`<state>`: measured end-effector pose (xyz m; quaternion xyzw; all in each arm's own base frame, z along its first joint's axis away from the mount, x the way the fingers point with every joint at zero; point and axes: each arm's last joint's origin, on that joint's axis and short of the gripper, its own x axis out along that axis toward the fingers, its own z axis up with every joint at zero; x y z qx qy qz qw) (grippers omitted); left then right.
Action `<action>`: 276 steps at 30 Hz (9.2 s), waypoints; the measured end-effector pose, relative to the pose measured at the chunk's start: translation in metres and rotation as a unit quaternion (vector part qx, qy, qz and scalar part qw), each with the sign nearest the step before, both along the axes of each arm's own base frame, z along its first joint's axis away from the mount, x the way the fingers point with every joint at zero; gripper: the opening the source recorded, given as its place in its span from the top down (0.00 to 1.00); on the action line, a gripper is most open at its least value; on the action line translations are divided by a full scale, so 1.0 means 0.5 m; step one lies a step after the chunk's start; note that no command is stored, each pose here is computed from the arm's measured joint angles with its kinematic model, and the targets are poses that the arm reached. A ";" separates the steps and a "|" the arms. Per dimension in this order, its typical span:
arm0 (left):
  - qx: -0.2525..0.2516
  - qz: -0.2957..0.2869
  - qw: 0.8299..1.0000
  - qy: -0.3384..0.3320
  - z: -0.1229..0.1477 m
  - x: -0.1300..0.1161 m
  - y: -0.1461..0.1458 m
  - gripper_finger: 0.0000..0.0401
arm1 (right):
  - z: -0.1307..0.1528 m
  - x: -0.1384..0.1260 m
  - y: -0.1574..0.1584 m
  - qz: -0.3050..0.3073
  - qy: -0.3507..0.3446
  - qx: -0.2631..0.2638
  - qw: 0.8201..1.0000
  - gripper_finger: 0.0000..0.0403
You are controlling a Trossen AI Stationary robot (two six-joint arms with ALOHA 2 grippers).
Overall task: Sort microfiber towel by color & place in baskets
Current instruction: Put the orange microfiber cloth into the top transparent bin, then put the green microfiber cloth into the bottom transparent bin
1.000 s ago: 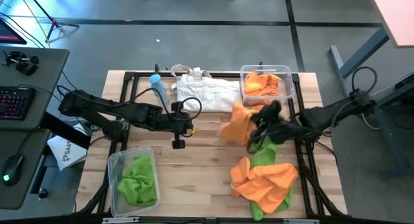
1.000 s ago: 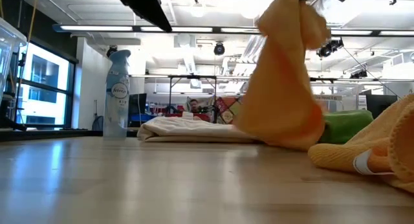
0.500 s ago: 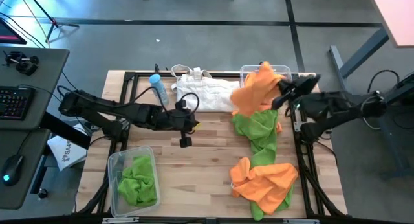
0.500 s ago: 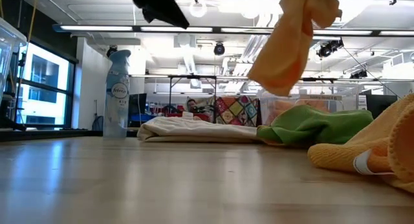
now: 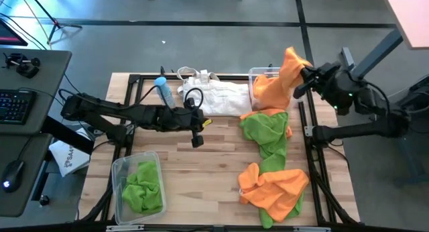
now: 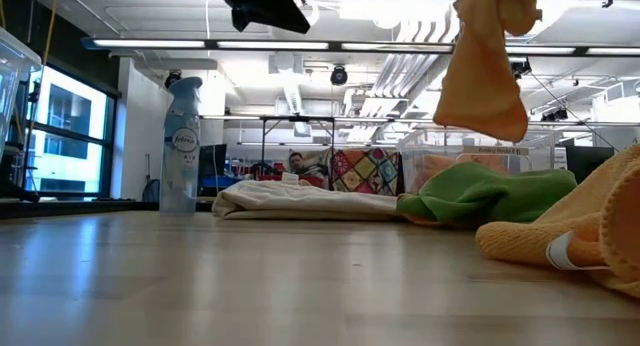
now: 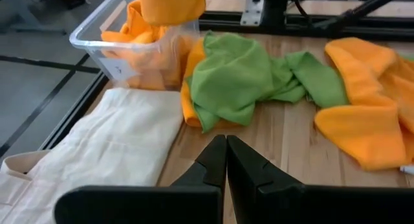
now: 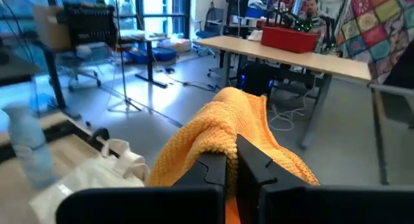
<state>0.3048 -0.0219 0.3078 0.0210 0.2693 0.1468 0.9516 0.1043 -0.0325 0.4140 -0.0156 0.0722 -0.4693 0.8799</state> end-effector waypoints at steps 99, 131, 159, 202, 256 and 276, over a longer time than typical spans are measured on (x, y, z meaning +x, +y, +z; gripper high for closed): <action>0.013 -0.012 1.000 -0.014 0.006 0.002 -0.018 1.00 | -0.273 0.082 -0.329 -0.101 0.108 0.466 0.872 0.70; 0.027 -0.078 0.996 0.034 0.003 -0.016 -0.021 1.00 | -0.186 0.138 0.075 -0.025 0.211 0.460 0.862 0.70; 0.019 -0.090 0.995 0.034 0.002 -0.016 -0.023 1.00 | -0.474 0.144 0.082 0.063 0.305 0.467 0.828 0.73; -0.001 -0.056 0.972 -0.230 0.080 0.042 0.021 0.78 | -0.024 0.211 0.103 0.255 0.166 0.200 0.931 1.00; 0.030 -0.028 0.989 -0.145 0.077 0.120 0.014 0.99 | -0.029 0.287 0.094 0.379 0.191 0.113 0.898 0.82; -0.108 0.020 0.991 -0.082 0.191 -0.180 -0.091 1.00 | -0.121 0.230 0.098 0.133 0.213 0.363 0.897 0.68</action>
